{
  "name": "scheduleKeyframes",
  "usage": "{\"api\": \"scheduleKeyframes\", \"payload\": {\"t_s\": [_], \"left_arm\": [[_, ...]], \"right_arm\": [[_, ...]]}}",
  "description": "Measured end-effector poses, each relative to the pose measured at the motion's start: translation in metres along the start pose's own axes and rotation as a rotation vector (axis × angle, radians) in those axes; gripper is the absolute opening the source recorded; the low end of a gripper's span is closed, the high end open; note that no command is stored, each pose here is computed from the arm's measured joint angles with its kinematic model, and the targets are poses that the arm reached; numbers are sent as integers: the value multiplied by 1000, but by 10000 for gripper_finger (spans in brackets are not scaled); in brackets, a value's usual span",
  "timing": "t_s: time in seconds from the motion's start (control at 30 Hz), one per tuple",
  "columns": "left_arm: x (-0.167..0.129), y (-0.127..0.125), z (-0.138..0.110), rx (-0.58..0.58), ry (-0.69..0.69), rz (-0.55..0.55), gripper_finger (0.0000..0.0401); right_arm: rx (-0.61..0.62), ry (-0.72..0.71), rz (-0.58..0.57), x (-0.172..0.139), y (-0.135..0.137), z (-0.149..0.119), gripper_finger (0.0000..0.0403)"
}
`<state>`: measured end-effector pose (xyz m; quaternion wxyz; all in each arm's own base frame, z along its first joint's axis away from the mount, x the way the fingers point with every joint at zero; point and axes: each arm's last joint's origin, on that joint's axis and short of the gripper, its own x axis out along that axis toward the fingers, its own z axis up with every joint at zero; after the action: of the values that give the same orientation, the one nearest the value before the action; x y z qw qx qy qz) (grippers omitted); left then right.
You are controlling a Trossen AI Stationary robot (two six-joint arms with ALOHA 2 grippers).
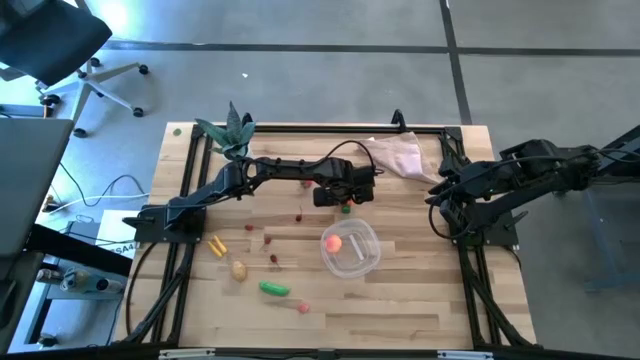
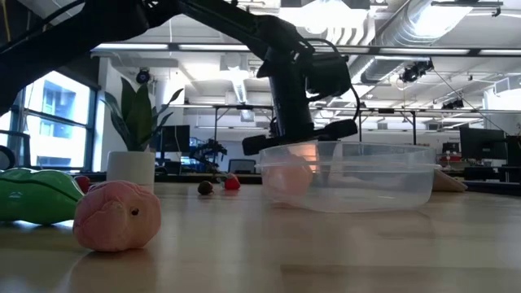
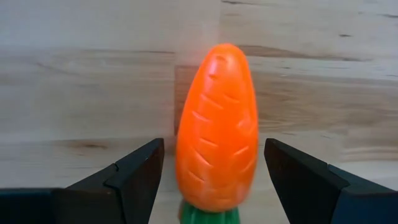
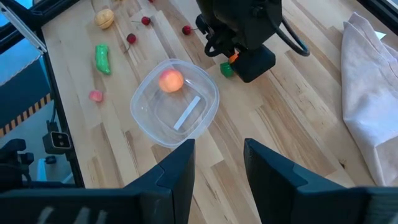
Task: Pick and placing Produce into tupperware
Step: Put the orange carrot into the transparent bin
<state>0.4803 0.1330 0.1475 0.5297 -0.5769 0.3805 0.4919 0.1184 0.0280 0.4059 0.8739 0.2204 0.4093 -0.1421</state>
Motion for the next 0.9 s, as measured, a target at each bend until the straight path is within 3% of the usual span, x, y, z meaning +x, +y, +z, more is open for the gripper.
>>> {"api": "scheduleKeyframes", "payload": {"t_s": [0.5, 0.9], "left_arm": [[0, 1, 4, 10, 0, 8, 267], [0, 1, 4, 14, 0, 7, 170]], "right_arm": [[0, 0, 0, 0, 0, 0, 130], [0, 0, 0, 0, 0, 0, 130]]}}
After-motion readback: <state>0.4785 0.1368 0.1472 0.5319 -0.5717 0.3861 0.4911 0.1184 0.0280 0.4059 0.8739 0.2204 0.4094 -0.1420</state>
